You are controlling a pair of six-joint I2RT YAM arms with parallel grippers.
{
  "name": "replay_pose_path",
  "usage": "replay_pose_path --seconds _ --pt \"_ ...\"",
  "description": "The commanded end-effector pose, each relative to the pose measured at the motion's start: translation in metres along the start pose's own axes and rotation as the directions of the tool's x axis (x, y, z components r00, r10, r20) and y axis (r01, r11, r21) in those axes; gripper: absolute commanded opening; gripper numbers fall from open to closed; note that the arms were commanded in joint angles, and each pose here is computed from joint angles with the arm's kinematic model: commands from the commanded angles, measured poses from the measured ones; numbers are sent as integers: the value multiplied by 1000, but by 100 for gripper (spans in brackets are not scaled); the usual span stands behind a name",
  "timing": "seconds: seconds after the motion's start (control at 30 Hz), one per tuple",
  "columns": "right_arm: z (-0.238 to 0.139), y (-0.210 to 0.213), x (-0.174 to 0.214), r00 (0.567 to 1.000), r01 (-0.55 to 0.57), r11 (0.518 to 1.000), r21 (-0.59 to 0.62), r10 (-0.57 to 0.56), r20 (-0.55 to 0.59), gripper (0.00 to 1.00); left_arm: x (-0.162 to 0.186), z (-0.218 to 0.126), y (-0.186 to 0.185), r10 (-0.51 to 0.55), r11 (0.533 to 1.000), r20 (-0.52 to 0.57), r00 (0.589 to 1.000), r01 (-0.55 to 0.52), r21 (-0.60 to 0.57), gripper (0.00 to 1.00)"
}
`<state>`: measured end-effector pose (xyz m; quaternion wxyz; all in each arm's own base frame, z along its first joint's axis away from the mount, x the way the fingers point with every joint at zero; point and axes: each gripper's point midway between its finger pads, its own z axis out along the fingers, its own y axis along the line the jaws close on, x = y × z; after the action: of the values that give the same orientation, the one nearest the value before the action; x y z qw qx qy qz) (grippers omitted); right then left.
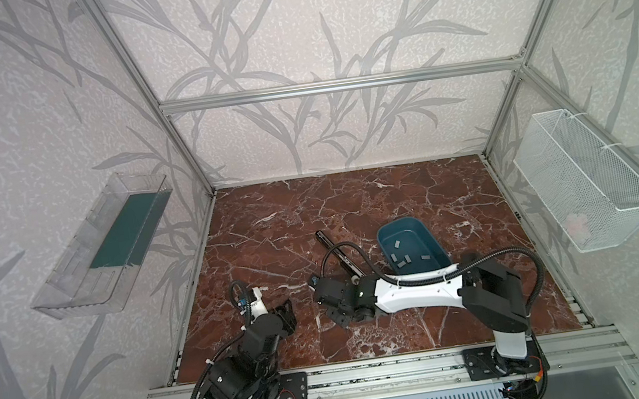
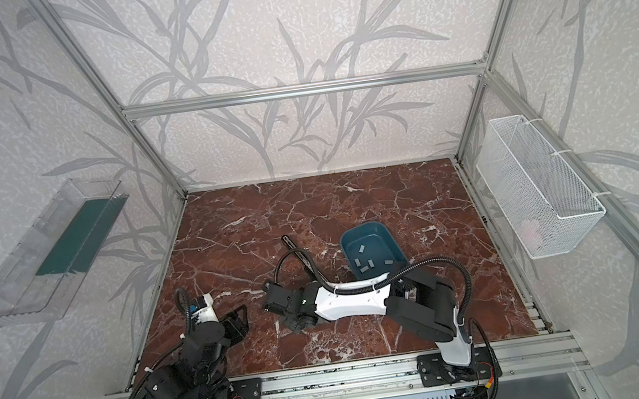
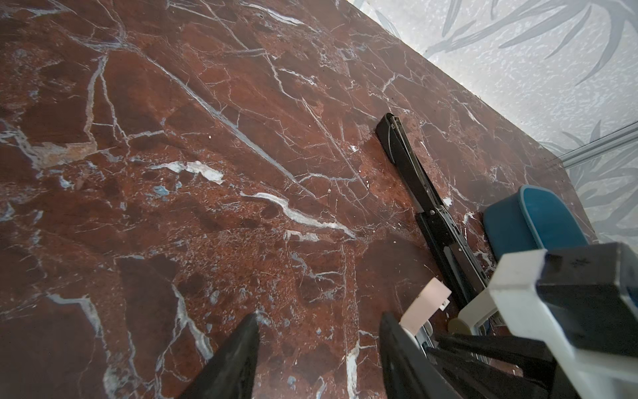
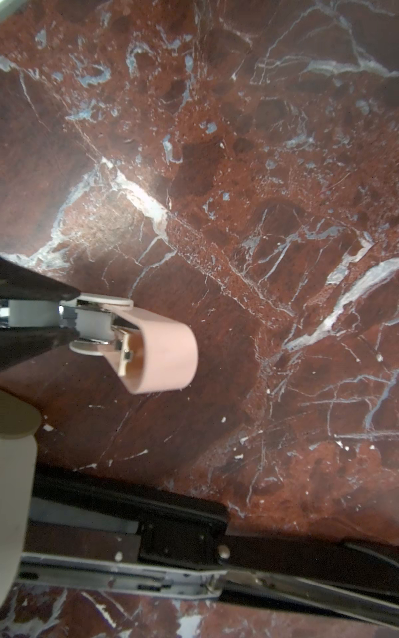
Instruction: Load the staples into the stapler
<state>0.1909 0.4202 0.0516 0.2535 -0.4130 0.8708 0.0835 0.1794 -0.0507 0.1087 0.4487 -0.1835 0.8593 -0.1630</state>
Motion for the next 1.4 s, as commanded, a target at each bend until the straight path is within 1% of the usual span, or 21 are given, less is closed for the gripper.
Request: replay_pose_path --seconds 0.0,1.1,1.37 --pt "-2 -3 1 1000 8 1000 16 -8 -2 14 2 2 5 15 1000 4 1000 -15 -22 57" --pt "7 -3 7 999 20 999 25 -19 -35 14 2 2 5 18 1000 4 1000 -18 -22 57" --pt "-5 -5 0 1000 30 999 26 -30 -4 14 2 2 5 17 1000 4 1000 -17 -22 57"
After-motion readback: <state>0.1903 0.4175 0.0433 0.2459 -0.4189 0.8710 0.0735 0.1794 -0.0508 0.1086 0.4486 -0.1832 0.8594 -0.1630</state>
